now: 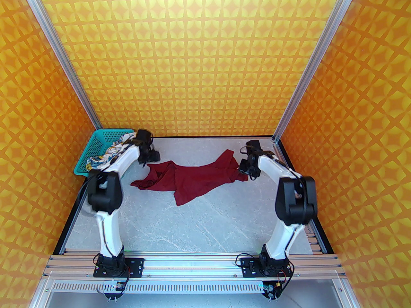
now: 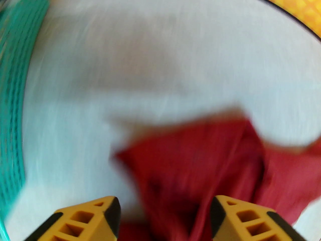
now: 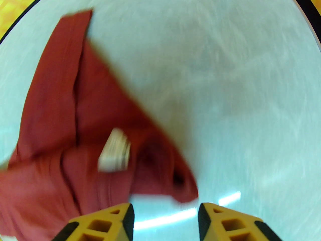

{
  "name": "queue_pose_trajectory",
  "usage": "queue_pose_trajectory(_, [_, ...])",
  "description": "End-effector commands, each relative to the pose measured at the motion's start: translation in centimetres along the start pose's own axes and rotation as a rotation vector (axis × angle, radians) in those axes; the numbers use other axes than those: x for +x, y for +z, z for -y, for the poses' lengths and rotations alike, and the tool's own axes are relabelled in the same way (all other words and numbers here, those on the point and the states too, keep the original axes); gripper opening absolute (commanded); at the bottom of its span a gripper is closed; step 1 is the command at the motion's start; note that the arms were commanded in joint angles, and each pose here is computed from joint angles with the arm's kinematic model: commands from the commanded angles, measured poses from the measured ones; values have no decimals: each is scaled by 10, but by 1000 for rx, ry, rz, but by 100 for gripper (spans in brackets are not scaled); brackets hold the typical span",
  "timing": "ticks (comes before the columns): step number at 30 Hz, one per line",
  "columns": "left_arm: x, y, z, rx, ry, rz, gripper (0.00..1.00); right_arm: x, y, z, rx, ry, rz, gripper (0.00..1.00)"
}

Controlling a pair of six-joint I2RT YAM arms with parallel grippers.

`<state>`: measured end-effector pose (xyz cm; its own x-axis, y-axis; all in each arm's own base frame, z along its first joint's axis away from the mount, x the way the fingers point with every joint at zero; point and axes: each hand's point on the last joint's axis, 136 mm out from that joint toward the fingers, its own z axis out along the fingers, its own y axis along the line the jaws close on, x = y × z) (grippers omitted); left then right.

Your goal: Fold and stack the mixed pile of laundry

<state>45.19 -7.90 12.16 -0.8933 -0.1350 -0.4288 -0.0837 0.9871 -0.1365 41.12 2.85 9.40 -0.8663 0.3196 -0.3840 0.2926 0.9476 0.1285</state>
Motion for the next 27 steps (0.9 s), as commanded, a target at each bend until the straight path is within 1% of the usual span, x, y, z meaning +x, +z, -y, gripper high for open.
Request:
queue_pose_trajectory(1, [33,-10,-13,-11,-43,15,67,54,-22,-79,-220,-104,-35,50])
queue_pose_trajectory(4, [63,6,-39,-50,-102,-35,70,105,-24,-137,-352,-187,-99,52])
queue_pose_trajectory(6, [71,13,-55,-70,-130,-48,70,134,-26,-177,-404,-276,-119,55])
queue_pose_trajectory(8, [69,18,-65,-80,-145,-44,70,159,-25,-210,-416,-372,-138,57])
queue_pose_trajectory(10, [66,23,-74,-92,-162,-51,70,179,-17,-232,-397,-450,-173,59])
queue_pose_trajectory(14, [59,29,-85,-103,-182,-43,72,207,-9,-266,-400,-540,-188,60])
queue_pose_trajectory(16, [58,30,-88,-106,-186,-46,73,217,-2,-277,-370,-589,-189,60])
queue_pose_trajectory(19, [58,30,-89,-106,-182,-45,73,222,17,-280,-304,-623,-199,59])
queue_pose_trajectory(22, [57,27,-89,-105,-182,-41,72,219,35,-263,-180,-650,-194,54])
queue_pose_trajectory(23, [57,25,-89,-105,-181,-37,72,217,38,-255,-146,-664,-185,49])
queue_pose_trajectory(25, [55,20,-88,-102,-179,-23,73,217,39,-245,-114,-686,-176,38])
queue_pose_trajectory(27, [54,16,-88,-100,-179,-14,74,214,38,-232,-74,-709,-156,21])
